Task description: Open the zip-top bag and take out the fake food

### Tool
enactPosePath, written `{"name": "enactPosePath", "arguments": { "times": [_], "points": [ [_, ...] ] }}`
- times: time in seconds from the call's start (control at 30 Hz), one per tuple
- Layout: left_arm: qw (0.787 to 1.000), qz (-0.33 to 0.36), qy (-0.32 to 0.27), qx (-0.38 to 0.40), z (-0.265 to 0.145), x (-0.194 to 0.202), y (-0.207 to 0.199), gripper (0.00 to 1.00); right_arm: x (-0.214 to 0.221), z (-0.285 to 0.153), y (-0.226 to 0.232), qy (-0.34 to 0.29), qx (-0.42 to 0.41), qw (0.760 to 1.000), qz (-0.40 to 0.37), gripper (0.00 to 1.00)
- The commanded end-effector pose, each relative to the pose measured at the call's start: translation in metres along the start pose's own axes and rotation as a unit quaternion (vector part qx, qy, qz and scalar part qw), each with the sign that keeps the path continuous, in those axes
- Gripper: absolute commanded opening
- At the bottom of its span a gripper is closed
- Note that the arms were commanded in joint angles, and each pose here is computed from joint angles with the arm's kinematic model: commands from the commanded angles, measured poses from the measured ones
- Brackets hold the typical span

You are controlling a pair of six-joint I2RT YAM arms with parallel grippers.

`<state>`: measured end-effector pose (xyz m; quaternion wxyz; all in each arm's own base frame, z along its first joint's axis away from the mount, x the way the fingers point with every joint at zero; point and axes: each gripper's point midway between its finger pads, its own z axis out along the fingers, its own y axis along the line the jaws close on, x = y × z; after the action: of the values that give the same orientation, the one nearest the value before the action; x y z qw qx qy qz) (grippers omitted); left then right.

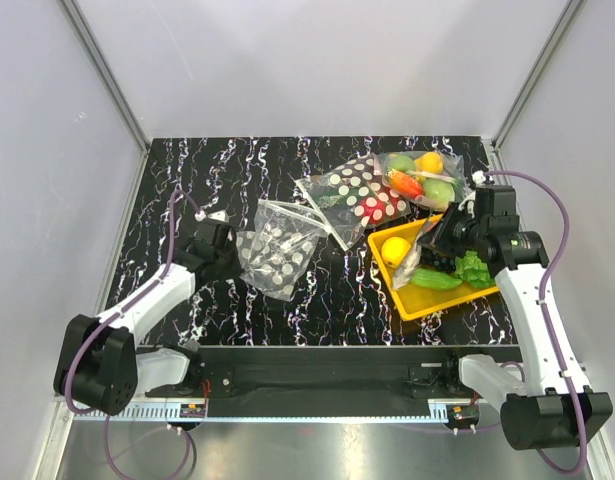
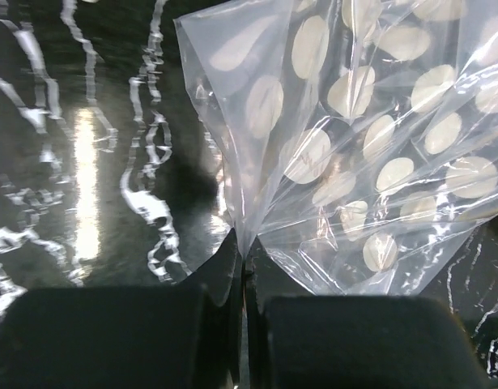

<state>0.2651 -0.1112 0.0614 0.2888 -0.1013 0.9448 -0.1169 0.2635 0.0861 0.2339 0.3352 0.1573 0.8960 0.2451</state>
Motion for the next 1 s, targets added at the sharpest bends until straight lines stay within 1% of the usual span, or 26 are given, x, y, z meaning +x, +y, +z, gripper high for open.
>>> {"name": "enactPosePath", "arguments": {
  "times": [0.0,0.13,0.27,0.37,0.47,0.63,0.77,0.97],
  "points": [
    [1.000,0.013,-0.019,-0.017,-0.008,-0.009,0.013,0.00,0.005,0.004,-0.007,-0.003,0.003,1.000,-0.002,0.00],
    [0.999,0.008,-0.020,-0.026,-0.010,-0.008,0.022,0.00,0.021,0.013,-0.024,0.019,0.026,0.999,-0.002,0.00],
    [0.999,0.002,-0.020,-0.027,-0.012,-0.005,0.027,0.00,0.028,0.017,-0.033,0.023,0.038,0.999,-0.001,0.00],
    [0.999,-0.002,-0.021,-0.027,-0.013,-0.003,0.029,0.00,0.026,0.014,-0.031,0.019,0.037,0.999,-0.002,0.00],
    [0.999,-0.003,-0.020,-0.028,-0.013,-0.002,0.031,0.00,0.014,0.006,-0.028,0.001,0.043,0.999,-0.011,0.00],
    [0.999,-0.005,-0.018,-0.025,-0.012,-0.002,0.031,0.00,-0.009,-0.012,-0.031,-0.032,0.078,0.996,-0.031,0.00],
    [1.000,-0.010,-0.013,-0.020,-0.009,0.001,0.030,0.00,-0.015,-0.021,-0.032,-0.047,0.088,0.994,-0.035,0.00],
    [1.000,-0.010,-0.010,-0.014,-0.006,0.003,0.028,0.00,0.001,-0.012,-0.039,-0.023,0.087,0.996,-0.023,0.00]
  ]
}}
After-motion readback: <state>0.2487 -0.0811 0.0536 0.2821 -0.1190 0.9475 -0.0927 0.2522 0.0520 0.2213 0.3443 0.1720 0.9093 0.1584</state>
